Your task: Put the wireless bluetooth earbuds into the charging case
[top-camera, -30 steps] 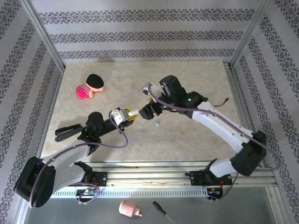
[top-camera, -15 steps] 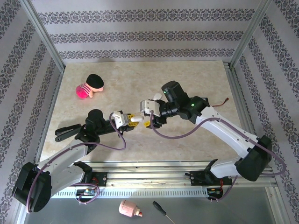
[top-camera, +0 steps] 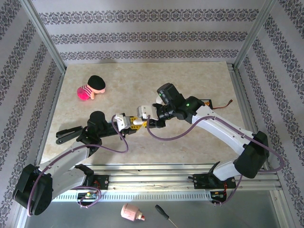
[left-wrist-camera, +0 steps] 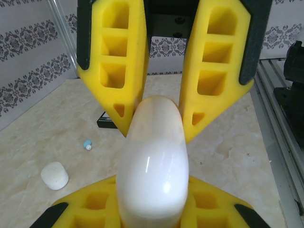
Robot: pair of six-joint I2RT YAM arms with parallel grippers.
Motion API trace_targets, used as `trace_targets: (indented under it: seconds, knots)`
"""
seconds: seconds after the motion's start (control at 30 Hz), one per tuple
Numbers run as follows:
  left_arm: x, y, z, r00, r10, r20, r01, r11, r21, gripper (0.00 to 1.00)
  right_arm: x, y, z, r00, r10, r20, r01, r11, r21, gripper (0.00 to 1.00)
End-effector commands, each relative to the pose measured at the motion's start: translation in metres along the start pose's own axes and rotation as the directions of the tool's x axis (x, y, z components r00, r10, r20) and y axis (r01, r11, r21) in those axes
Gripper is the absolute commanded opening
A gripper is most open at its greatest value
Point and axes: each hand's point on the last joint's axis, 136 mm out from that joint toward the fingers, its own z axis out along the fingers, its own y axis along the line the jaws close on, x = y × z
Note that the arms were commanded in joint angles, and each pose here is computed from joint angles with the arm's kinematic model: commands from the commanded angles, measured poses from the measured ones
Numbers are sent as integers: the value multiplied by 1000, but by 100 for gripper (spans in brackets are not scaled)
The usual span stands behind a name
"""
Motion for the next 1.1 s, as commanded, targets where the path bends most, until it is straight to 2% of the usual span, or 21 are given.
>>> trace_targets:
  seconds: [0.0,0.1,0.17,0.23,0.3,0.37,0.43,0.5,0.57,0.63,0.73,0.8,1.07]
  knots:
    - [-16,10,0,997,45,57,-42,998,-43,21,-6,-10,-6,1000,17,26,-18,999,31,26]
    - [-15,26,-5,996,53,77,-40,985,-167,69,0,-21,-6,994,102,41,-104,993,63,26]
    - [-14,36,-13,994,63,89,-38,965,-258,86,9,-33,-6,979,195,56,-200,975,97,26]
    - [-12,46,-21,994,59,88,-25,940,-341,93,23,-54,-3,941,329,83,-338,927,161,26]
    - [-4,51,-26,997,48,59,-21,922,-387,96,39,-82,0,878,456,147,-479,841,251,26]
    - [8,55,-31,1000,28,8,-22,903,-429,98,59,-108,5,775,590,226,-631,708,318,24]
    - [24,59,-35,999,-4,-51,-20,886,-464,99,73,-122,15,678,686,265,-734,607,305,25]
    - [37,65,-39,995,-41,-90,-10,865,-502,100,91,-136,26,548,783,294,-829,463,312,21]
    - [46,69,-42,991,-75,-113,3,845,-535,100,107,-144,40,415,861,293,-895,329,301,23]
    - [54,72,-43,986,-106,-132,15,832,-554,99,123,-148,62,310,909,277,-933,235,272,23]
    - [59,74,-43,981,-126,-147,23,828,-561,99,137,-155,89,235,936,261,-955,172,242,24]
    - [62,74,-44,979,-137,-147,30,822,-569,99,146,-159,105,207,948,241,-960,150,236,24]
    - [72,78,-53,962,-216,-169,67,783,-619,99,183,-173,138,147,965,218,-960,86,266,30]
